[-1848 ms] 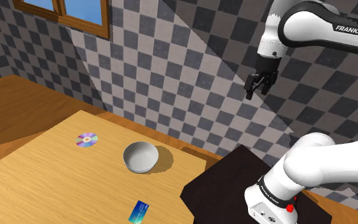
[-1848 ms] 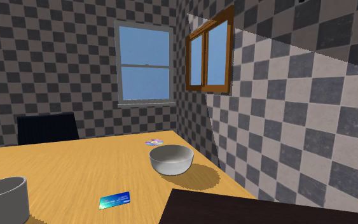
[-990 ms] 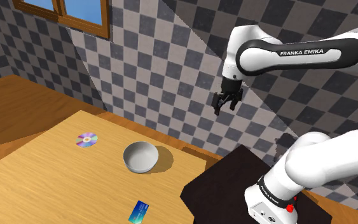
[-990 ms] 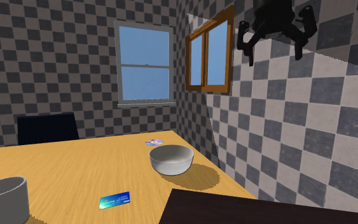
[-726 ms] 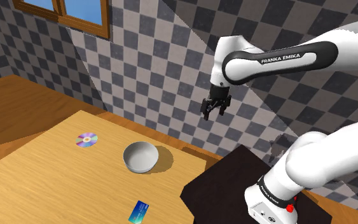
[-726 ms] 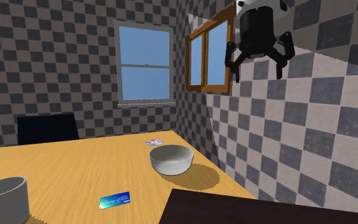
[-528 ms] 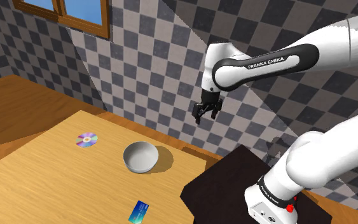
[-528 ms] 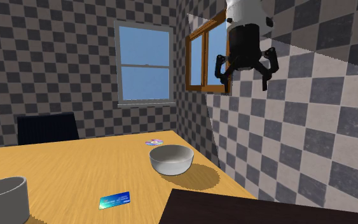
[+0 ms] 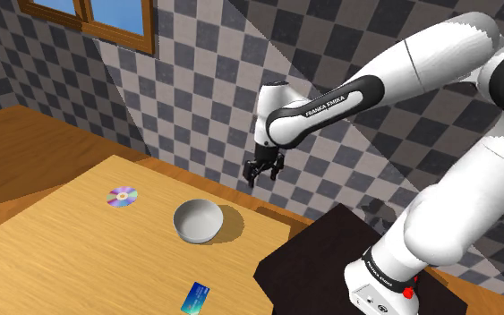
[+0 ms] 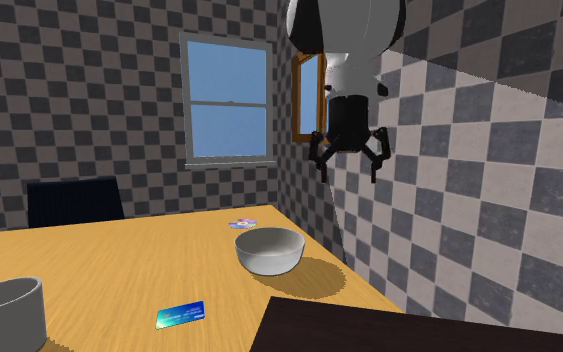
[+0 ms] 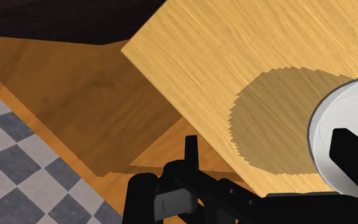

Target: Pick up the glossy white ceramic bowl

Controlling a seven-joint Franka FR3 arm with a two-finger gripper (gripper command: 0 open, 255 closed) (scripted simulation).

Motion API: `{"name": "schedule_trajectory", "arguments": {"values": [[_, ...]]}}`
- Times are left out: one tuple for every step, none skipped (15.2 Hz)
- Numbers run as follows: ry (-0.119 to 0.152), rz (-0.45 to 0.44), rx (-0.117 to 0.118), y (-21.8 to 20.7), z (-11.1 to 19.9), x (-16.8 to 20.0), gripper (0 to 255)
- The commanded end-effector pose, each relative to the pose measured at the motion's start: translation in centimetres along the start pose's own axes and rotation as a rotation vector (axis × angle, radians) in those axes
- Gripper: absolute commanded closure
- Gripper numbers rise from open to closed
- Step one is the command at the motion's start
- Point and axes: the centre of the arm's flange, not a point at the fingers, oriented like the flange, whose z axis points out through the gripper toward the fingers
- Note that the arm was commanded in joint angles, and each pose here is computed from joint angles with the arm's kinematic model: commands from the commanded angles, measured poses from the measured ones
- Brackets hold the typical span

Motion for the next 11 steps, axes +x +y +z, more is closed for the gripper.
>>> {"name": "schedule_trajectory", "arguments": {"values": [[0.000, -0.004, 0.007, -1.4, 1.5, 1.3, 0], [0.000, -0.006, 0.010, -2.2, 2.3, 2.0, 0], [0.000, -0.008, 0.012, -3.0, 3.1, 2.6, 0], [-0.001, -0.010, 0.015, -3.8, 3.9, 3.2, 0], [-0.001, -0.012, 0.018, -4.6, 4.7, 3.8, 0], [-0.001, -0.014, 0.021, -5.4, 5.5, 4.4, 0], [-0.001, -0.017, 0.023, -6.2, 6.3, 5.1, 0], [-0.001, -0.019, 0.026, -7.0, 7.1, 5.7, 0], [-0.002, -0.021, 0.029, -7.8, 7.9, 6.3, 0], [-0.002, -0.023, 0.032, -8.6, 8.7, 6.9, 0], [-0.002, -0.025, 0.035, -9.4, 9.5, 7.5, 0]]}}
